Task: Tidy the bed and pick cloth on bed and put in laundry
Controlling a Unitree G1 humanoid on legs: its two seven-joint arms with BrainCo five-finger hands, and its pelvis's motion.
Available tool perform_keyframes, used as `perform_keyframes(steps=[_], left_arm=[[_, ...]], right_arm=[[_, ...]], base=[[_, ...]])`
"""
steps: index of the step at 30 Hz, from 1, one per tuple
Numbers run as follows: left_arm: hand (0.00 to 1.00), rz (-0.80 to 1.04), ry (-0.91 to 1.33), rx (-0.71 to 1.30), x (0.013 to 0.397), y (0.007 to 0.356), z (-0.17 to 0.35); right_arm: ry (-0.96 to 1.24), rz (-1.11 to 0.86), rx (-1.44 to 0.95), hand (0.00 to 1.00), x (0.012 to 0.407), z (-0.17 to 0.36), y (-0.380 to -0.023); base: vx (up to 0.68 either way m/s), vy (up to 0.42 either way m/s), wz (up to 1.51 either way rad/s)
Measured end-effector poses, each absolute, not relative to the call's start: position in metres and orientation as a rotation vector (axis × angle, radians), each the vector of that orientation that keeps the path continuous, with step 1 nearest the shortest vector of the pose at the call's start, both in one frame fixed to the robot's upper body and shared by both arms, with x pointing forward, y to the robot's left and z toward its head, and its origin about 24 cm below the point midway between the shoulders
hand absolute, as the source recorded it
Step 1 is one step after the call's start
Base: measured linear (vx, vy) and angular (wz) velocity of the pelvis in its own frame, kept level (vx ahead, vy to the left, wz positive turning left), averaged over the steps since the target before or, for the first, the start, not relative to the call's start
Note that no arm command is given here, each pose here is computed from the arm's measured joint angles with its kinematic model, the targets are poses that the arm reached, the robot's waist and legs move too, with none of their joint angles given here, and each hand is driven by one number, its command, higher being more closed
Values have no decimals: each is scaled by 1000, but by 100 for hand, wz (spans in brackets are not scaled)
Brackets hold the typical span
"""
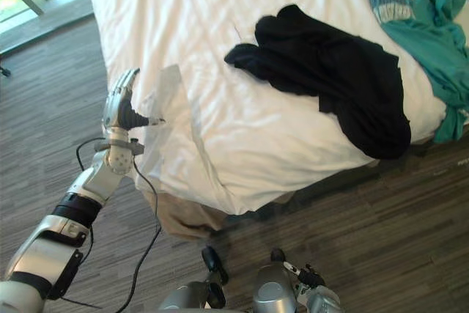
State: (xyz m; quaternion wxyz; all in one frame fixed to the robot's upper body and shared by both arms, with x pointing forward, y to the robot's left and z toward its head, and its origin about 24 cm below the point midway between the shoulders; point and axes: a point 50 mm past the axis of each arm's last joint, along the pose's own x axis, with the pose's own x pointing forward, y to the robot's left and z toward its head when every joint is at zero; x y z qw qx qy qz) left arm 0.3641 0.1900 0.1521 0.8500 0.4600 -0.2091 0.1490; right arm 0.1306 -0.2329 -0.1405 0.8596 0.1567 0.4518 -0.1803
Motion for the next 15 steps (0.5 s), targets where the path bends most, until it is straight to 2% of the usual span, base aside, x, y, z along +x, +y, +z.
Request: perform_keyframes(steps=[5, 6, 8, 10, 15], left_arm=[[0, 308, -432, 995, 369, 181, 157], [100, 301, -392, 1017, 373, 178, 159], [100, 295, -312, 1049, 377, 177, 158], [100, 307, -137, 1084, 383, 180, 151], [100, 478, -80, 1025, 392, 181, 174]], right_arm=[[837, -388, 354, 0, 146, -131, -227], [797, -383, 360, 0, 152, -127, -224], [748, -372, 371, 0, 160, -121, -219], [677, -358, 397, 0, 169, -113, -213], [554, -337, 467, 0, 185, -98, -204]], base=[[23, -72, -13], [18, -28, -20], [21, -26, -24], [18, -15, -22], [6, -24, -2]])
